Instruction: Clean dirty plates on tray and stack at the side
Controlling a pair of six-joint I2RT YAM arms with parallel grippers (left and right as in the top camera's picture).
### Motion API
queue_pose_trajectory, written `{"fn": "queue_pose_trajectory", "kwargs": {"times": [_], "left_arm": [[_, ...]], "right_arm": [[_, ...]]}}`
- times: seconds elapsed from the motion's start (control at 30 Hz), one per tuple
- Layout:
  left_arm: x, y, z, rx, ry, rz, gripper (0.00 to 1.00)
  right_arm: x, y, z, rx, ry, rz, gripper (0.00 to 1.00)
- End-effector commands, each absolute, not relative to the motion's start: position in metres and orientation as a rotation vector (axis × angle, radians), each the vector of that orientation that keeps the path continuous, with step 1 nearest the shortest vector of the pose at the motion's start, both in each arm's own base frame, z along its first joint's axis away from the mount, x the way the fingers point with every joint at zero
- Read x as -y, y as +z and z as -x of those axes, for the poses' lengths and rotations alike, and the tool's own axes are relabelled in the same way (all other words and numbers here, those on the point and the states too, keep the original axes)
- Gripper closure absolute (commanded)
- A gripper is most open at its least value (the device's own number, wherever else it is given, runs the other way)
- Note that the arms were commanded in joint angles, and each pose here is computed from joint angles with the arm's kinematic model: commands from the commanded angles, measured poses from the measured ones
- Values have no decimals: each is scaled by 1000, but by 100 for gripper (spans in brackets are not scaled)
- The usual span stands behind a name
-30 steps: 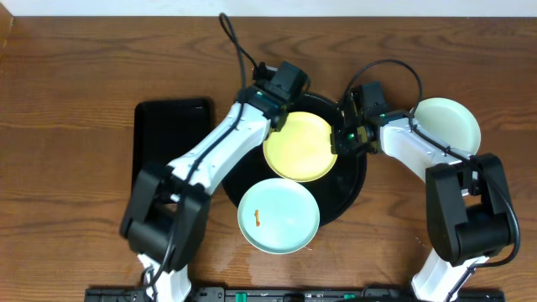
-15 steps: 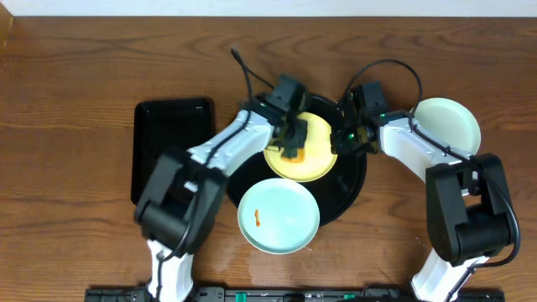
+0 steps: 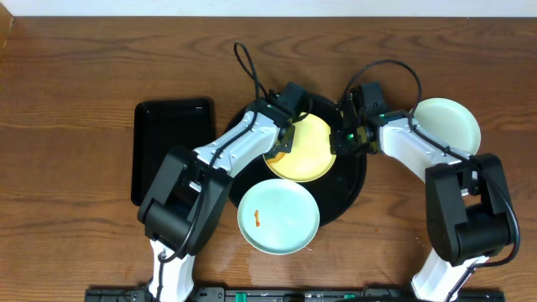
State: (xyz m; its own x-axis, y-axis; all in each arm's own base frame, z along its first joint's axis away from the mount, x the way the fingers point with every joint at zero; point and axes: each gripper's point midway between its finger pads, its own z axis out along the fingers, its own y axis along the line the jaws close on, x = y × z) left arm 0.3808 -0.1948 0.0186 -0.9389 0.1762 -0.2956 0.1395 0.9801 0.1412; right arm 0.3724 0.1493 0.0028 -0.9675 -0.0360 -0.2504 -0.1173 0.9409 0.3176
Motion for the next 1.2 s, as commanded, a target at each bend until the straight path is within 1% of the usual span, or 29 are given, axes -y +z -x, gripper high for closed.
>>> {"fn": "queue_pose_trajectory", "kwargs": {"times": [0.0, 0.1, 0.2, 0.33, 0.43, 0.53, 0.7, 0.83, 0.97, 1.03, 1.17], "left_arm": [[148, 52, -409, -2691, 448, -116, 93], [158, 80, -410, -2693, 328, -106, 93], [155, 112, -405, -2681, 244, -75, 93], [116, 150, -391, -2686, 243, 26, 92], [71, 163, -378, -2723, 294, 145, 92], [34, 154, -367, -2796, 309, 271, 93], [-10, 109, -353, -2889, 255, 464, 92], [-37, 70, -354, -2867, 267, 481, 92], [-38, 48, -350, -2877, 214, 438, 93], [-28, 49, -351, -2892, 150, 379, 90], [3, 67, -359, -2881, -36, 305, 63]], "right_arm": [[-126, -21, -362, -2928, 318, 75, 99], [-126, -21, -362, -2928, 318, 76, 99], [-126, -20, -362, -2928, 317, 74, 99], [-126, -20, -362, -2927, 317, 74, 99], [-126, -20, -363, -2923, 319, 75, 99], [-126, -20, -364, -2921, 319, 75, 99], [-126, -20, -363, -2924, 319, 74, 99], [-126, -20, -363, -2924, 319, 75, 99], [-126, -20, -363, -2925, 318, 75, 99], [-126, -20, -363, -2924, 319, 75, 99], [-126, -20, -363, -2924, 319, 76, 99]]}}
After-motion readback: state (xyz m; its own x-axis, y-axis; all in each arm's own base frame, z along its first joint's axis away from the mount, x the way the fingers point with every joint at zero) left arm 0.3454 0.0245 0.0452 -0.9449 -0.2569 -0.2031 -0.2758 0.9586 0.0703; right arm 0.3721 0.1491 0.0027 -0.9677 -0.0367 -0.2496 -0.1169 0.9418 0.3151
